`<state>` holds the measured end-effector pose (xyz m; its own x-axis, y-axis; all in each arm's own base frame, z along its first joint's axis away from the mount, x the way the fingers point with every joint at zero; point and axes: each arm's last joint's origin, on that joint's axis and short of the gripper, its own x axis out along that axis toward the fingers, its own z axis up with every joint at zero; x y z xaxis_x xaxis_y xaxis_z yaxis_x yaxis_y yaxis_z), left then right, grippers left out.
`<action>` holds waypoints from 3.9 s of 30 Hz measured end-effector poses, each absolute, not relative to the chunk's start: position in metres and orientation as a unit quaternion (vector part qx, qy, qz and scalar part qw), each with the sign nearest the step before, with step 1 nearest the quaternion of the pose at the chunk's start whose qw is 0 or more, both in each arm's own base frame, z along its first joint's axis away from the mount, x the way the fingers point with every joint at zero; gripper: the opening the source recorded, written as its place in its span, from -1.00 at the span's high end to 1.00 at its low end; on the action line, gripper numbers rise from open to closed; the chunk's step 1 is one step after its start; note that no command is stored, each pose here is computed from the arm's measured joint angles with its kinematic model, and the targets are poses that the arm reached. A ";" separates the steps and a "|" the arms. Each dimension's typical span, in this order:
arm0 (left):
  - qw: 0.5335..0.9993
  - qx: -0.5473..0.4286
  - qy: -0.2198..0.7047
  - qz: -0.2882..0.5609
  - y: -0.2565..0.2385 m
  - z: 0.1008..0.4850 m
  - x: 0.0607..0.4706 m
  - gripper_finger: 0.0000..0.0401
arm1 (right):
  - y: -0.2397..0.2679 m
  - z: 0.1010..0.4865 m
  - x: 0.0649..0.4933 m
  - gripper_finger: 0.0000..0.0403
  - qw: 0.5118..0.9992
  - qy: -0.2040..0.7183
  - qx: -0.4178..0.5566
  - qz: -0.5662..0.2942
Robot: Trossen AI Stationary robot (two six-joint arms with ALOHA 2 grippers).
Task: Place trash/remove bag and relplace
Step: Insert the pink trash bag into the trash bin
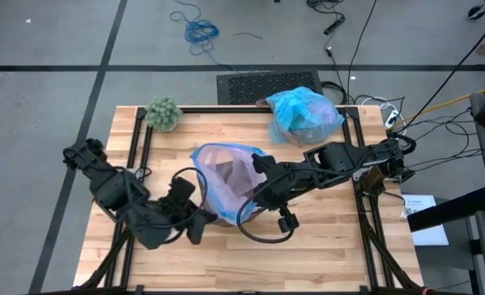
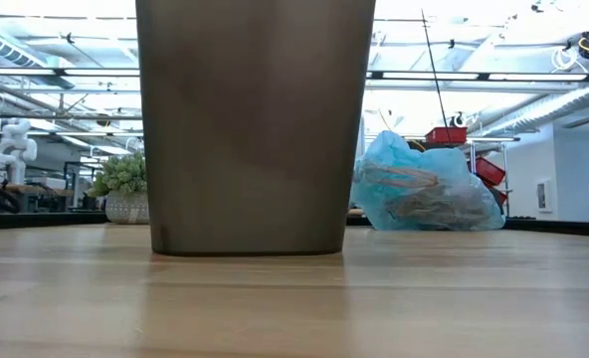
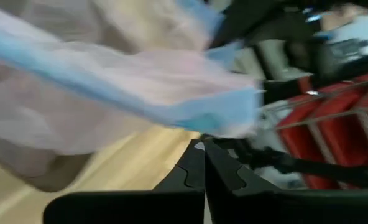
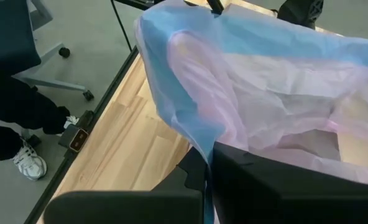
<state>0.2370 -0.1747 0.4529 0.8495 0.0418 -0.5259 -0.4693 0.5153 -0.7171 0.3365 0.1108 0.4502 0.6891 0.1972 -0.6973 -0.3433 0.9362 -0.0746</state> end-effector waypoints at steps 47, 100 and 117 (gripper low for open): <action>0.928 0.022 0.373 -0.015 -0.124 0.470 0.234 0.43 | 0.098 0.450 0.341 1.00 0.916 0.369 -0.087 0.130; 0.844 -0.066 0.495 0.197 -0.202 0.371 0.258 1.00 | 0.105 0.398 0.349 1.00 0.873 0.467 -0.075 0.118; 0.842 -0.144 0.462 0.238 -0.231 0.344 0.244 1.00 | 0.114 0.375 0.352 1.00 0.864 0.486 -0.063 0.115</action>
<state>0.2438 -0.2306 0.3438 0.4600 0.2675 -0.8466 -0.5339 0.8452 -0.0231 0.3520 0.1139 0.3753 0.5005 0.1368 -0.8549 -0.2603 0.9655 0.0021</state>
